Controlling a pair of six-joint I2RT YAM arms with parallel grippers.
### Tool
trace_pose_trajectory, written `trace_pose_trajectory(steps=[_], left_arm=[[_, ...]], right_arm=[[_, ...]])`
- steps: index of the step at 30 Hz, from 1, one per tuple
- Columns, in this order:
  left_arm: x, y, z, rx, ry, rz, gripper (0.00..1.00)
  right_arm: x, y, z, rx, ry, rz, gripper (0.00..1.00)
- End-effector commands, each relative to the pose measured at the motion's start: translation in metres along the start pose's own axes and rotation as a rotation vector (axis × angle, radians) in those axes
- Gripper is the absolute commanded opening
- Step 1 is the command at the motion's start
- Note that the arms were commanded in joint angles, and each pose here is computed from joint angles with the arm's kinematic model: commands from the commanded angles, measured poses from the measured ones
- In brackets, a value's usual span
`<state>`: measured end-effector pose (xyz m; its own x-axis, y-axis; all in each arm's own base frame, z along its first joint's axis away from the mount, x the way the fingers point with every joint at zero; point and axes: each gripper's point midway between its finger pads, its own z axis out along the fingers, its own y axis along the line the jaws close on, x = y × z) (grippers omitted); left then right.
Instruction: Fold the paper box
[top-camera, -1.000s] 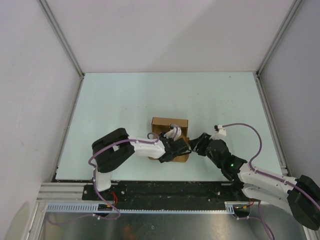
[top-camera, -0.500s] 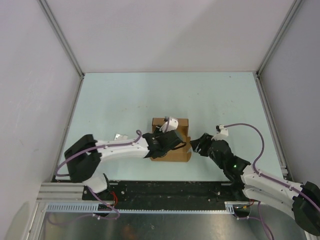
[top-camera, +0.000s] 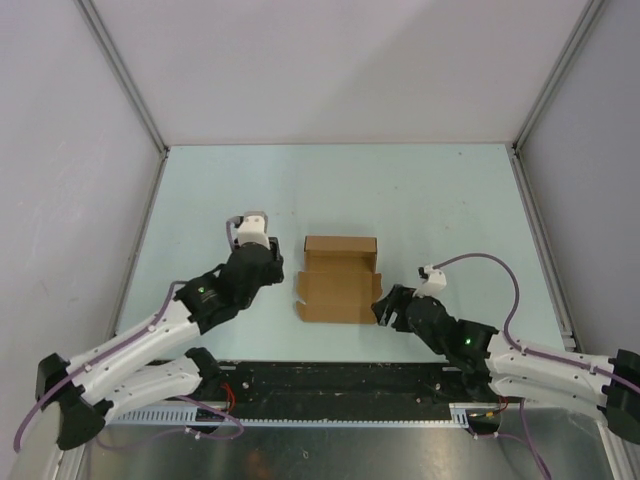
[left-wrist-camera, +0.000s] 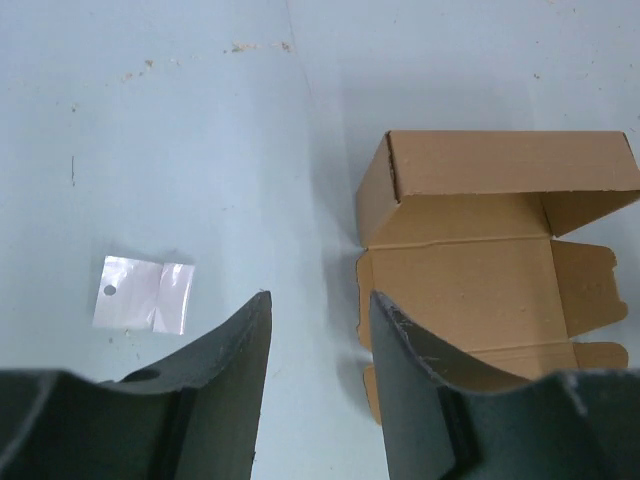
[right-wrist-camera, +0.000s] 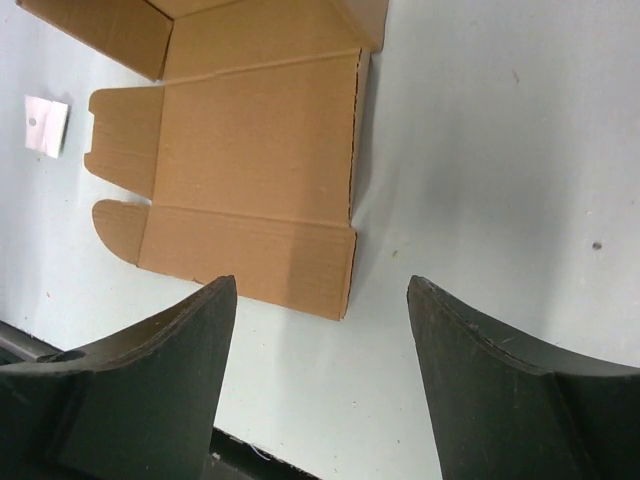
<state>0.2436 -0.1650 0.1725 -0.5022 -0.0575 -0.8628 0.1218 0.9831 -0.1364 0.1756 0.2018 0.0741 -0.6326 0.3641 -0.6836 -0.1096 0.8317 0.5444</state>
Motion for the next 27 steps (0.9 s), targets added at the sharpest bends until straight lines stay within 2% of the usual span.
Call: trace_pose_trajectory(steps=[1,5,14,17,21,27], left_arm=[[0.000,-0.001,-0.001,0.066,-0.003,-0.066,0.49],[0.007,0.004,-0.002,0.070,0.002,-0.073,0.49],[0.014,0.011,-0.002,0.070,0.005,-0.090,0.50],[0.017,0.011,-0.003,0.077,0.006,-0.097,0.50],[0.018,0.014,-0.004,0.079,0.004,-0.103,0.50],[0.023,0.014,-0.004,0.087,0.010,-0.108,0.49]], right_arm=[[0.000,-0.003,0.004,0.050,-0.067,0.061,0.72],[0.011,-0.014,0.009,0.118,-0.068,0.082,0.67],[0.023,-0.006,0.031,0.120,-0.089,0.133,0.58],[0.027,-0.001,0.037,0.107,-0.089,0.141,0.50],[0.030,0.003,0.042,0.100,-0.079,0.144,0.33],[0.036,-0.007,0.040,0.139,-0.063,0.133,0.20]])
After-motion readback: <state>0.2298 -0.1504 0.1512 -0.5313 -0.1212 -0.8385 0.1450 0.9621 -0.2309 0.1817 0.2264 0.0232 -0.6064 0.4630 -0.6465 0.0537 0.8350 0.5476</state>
